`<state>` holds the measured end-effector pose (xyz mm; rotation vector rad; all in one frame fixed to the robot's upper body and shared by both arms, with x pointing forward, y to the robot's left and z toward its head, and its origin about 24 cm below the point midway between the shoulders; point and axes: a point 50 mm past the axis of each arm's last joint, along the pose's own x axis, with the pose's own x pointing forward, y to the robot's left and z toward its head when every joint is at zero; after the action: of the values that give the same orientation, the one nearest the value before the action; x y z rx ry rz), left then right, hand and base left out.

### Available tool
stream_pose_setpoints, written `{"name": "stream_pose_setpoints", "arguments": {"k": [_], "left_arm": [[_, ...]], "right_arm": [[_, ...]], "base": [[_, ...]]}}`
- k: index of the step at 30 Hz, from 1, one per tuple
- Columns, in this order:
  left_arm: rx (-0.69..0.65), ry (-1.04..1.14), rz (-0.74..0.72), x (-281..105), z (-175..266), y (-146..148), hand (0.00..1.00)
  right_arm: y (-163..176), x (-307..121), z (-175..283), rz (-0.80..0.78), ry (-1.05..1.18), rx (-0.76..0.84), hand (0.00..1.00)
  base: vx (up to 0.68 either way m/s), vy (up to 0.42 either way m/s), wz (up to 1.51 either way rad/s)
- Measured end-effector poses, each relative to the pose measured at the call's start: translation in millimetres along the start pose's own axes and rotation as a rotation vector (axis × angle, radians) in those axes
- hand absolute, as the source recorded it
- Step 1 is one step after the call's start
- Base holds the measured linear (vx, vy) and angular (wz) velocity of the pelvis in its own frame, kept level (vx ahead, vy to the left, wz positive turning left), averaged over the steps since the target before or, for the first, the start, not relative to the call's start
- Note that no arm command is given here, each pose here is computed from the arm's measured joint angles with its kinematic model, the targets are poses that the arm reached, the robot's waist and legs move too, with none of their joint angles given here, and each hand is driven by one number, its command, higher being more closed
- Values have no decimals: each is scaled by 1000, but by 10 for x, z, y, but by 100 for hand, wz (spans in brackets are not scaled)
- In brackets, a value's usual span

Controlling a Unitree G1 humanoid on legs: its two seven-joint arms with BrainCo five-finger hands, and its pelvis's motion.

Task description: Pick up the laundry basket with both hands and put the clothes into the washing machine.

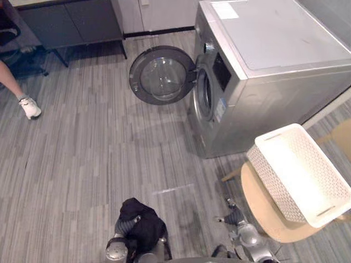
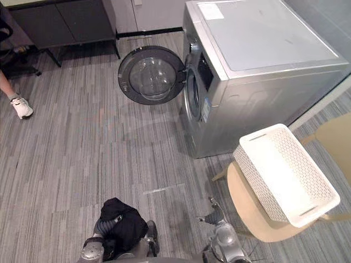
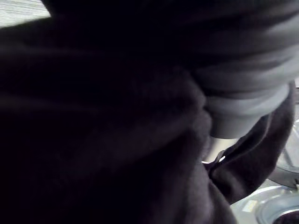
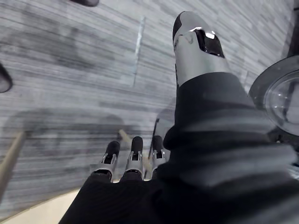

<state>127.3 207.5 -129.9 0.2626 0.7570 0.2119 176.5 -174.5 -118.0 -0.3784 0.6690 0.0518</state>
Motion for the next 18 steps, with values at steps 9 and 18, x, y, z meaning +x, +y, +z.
{"name": "stream_pose_setpoints", "arguments": {"k": [9,18], "left_arm": [[26,-57,9,109,196,60,100],[13,-51,-54,61,184,-180,100]], "right_arm": [[-32,-12,65,-1,-37,-14,0],[-91,-14,116,-14,-68,-16,0]], "base": [[324,99,95],[557,-187,55]]}}
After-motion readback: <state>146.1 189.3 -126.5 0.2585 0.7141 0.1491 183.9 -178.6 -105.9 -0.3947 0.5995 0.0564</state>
